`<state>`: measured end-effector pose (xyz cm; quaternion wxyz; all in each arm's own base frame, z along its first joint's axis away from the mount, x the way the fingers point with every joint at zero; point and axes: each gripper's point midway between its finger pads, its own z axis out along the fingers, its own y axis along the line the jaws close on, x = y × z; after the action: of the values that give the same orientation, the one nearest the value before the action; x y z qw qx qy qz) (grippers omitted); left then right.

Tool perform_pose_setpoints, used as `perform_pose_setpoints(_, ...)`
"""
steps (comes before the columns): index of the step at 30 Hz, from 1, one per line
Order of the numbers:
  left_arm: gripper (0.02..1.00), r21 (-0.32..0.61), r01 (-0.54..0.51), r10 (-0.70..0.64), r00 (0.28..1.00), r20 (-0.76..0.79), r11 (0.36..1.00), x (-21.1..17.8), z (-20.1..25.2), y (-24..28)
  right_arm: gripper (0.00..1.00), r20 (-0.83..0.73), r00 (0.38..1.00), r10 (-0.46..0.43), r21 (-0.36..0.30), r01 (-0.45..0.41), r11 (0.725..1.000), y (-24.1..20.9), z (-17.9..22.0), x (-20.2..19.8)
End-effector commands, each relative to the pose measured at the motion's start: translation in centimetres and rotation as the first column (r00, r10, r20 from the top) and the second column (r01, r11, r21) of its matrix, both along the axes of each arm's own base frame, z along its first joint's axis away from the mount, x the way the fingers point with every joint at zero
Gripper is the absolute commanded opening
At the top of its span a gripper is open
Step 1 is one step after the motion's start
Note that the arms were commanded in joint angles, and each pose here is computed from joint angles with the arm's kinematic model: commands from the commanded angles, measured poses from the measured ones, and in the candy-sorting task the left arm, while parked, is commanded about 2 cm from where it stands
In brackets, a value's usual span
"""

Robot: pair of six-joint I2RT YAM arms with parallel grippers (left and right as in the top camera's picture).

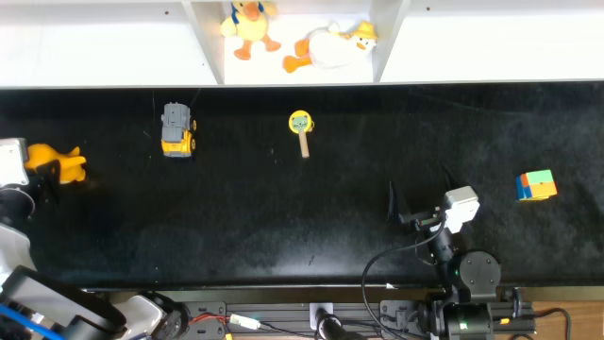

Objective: Store Toys

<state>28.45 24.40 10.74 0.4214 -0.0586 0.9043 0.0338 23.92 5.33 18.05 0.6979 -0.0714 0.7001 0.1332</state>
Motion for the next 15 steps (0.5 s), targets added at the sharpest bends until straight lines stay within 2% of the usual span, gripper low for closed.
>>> perform_pose_setpoints(1,0.386,-0.027,-0.012,0.012,1.0,0.011,1.0,0.2,-0.2,-0.1,0.996,0.0,1.0,0.007,0.003,-0.007,1.0,0.2,-0.3,0.0)
perform_pose_setpoints(4,0.34,-0.055,-0.056,0.058,0.997,0.042,0.997,0.6,0.4,0.4,0.996,0.0,1.0,0.007,0.003,-0.007,1.0,0.2,-0.3,0.0)
perform_pose_setpoints(10,0.345,-0.084,-0.119,0.128,0.985,0.111,0.989,1.3,2.3,1.4,0.996,0.0,1.0,0.007,0.003,-0.007,1.0,0.2,-0.3,0.0)
perform_pose_setpoints(15,0.386,-0.097,-0.106,0.122,0.976,0.18,0.99,2.0,6.0,0.8,0.996,0.0,1.0,0.007,0.003,-0.007,1.0,0.2,-0.3,0.0)
